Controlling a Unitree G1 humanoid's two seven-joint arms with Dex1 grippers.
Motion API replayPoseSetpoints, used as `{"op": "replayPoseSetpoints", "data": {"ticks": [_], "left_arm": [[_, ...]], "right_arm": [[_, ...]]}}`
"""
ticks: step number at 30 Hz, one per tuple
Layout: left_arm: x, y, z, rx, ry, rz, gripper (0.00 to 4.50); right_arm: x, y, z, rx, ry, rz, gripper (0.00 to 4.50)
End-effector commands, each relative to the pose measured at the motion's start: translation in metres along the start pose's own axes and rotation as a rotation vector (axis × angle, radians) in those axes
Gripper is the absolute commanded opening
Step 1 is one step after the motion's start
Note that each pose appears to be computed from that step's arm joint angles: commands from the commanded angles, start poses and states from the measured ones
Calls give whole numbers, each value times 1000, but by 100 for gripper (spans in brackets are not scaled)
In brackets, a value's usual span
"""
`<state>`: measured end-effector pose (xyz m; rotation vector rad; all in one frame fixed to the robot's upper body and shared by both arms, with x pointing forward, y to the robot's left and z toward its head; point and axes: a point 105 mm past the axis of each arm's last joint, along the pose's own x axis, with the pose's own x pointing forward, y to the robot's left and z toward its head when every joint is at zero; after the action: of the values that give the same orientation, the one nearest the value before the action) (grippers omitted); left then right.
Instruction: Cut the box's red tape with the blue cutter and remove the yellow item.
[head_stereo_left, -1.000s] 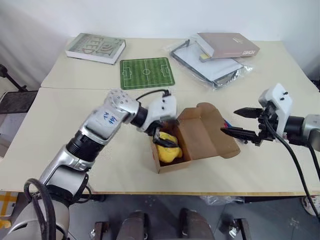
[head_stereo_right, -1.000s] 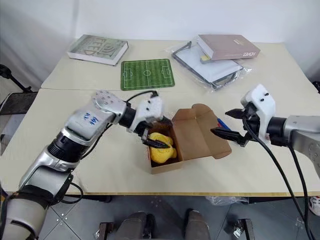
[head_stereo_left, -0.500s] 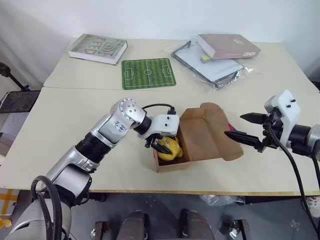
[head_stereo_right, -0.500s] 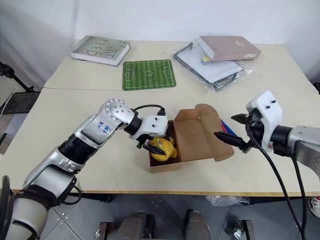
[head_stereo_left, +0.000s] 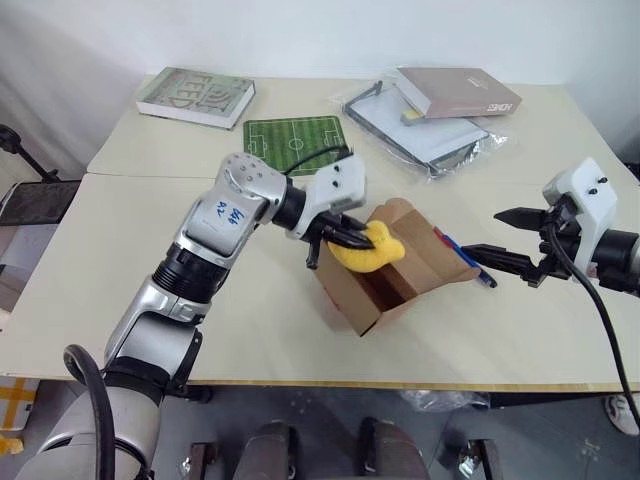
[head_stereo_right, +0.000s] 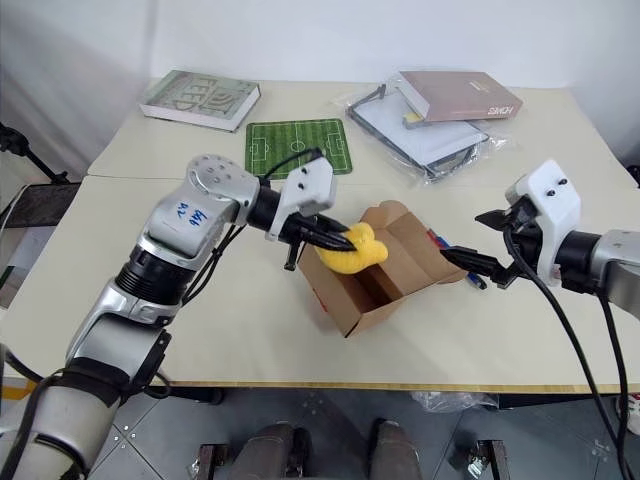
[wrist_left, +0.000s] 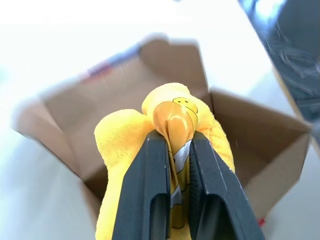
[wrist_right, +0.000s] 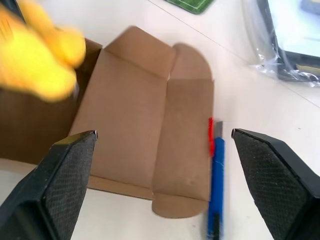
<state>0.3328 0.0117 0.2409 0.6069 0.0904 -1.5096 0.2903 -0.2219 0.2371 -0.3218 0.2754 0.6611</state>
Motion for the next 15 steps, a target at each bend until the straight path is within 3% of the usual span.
{"op": "replayPoseSetpoints", "data": {"ticks": [1, 4, 8, 12, 15], "left_arm": [[-22, 18, 25, 15, -67, 147, 9], [-28, 16, 24, 7, -64, 163, 9], [-59, 40, 14, -76, -49, 390, 9], [-102, 53, -34, -140, 154, 629, 8], [-140, 46, -80, -257, 301, 790, 8]], "right_arm": [[-4, -3, 12, -50, -14, 6, 450], [-3, -3, 12, -53, -5, 20, 450], [-1, -5, 15, -63, -12, 41, 450], [1, -3, 15, -81, -26, 79, 450], [-1, 9, 31, -155, -190, 166, 450]]}}
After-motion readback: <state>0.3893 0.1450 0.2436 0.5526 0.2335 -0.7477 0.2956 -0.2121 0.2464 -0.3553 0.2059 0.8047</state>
